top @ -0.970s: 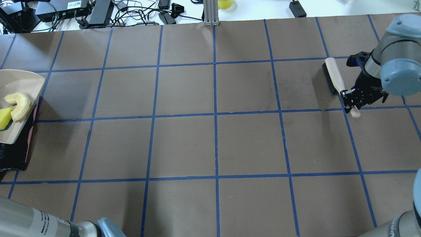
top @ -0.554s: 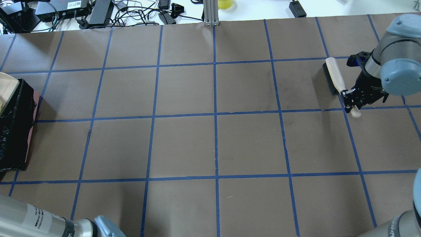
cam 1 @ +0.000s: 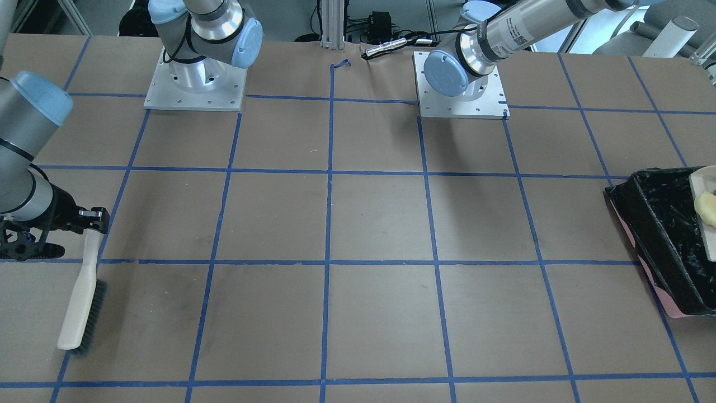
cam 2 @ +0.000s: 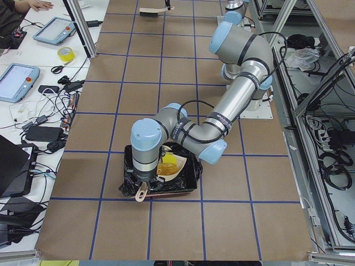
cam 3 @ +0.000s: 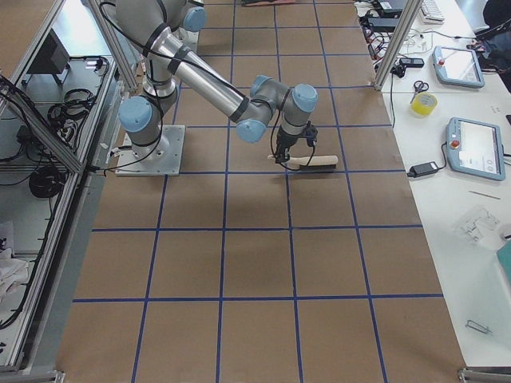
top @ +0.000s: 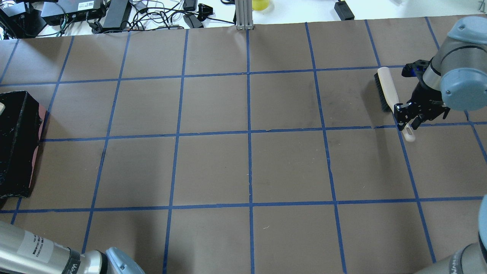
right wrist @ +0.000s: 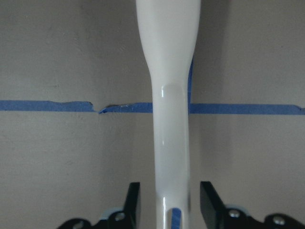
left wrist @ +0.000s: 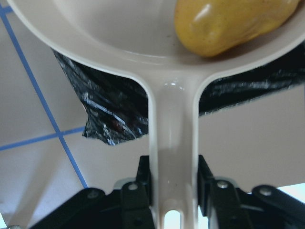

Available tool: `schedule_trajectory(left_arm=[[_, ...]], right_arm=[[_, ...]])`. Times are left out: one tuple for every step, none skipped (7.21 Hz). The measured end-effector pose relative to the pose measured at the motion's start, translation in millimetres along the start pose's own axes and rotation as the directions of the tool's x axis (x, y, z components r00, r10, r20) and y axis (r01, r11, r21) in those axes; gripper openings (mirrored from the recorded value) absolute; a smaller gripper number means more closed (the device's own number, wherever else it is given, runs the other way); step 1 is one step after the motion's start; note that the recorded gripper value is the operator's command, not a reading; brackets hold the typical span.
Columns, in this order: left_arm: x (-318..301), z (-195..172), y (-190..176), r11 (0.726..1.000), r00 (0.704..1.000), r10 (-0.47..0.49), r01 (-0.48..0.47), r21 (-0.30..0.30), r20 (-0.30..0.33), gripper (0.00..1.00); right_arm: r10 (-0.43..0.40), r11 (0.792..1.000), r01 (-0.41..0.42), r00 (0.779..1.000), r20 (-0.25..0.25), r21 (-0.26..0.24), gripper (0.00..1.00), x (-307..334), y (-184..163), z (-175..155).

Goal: Sweep and dump trash into bin
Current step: 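Open and raise the right gripper off the brush while the left holds the dustpan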

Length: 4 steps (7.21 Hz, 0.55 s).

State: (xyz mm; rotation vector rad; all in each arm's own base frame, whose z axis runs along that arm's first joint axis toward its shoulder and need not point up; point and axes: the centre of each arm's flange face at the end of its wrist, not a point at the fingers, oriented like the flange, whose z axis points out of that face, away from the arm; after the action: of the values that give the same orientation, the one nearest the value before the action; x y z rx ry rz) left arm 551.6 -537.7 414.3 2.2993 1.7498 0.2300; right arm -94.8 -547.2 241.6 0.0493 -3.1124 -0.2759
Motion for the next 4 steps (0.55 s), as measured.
schedule_trajectory(left_arm=[[0.8, -1.6, 3.7, 0.999, 1.000, 0.018, -0.018, -0.038, -0.003, 0.00], [0.2, -3.3, 6.2, 0.996, 0.999, 0.035, -0.034, -0.079, 0.003, 0.00], [-1.6, -6.1, 5.8, 0.994, 0.999, 0.045, -0.044, -0.100, 0.006, 0.00], [-2.0, -9.6, 4.0, 0.991, 0.999, 0.049, -0.049, -0.124, -0.002, 0.00]], right_arm=[[0.001, 1.000, -0.001, 1.000, 0.000, 0.000, 0.65, 0.0, 0.0, 0.0], [0.002, 1.000, -0.002, 1.000, 0.000, 0.001, 0.65, 0.0, 0.0, -0.3], [0.002, 1.000, -0.002, 1.000, -0.003, 0.003, 0.72, 0.3, -0.1, -1.5], [0.003, 1.000, -0.003, 1.000, -0.009, 0.009, 0.77, 1.0, 0.1, -5.3]])
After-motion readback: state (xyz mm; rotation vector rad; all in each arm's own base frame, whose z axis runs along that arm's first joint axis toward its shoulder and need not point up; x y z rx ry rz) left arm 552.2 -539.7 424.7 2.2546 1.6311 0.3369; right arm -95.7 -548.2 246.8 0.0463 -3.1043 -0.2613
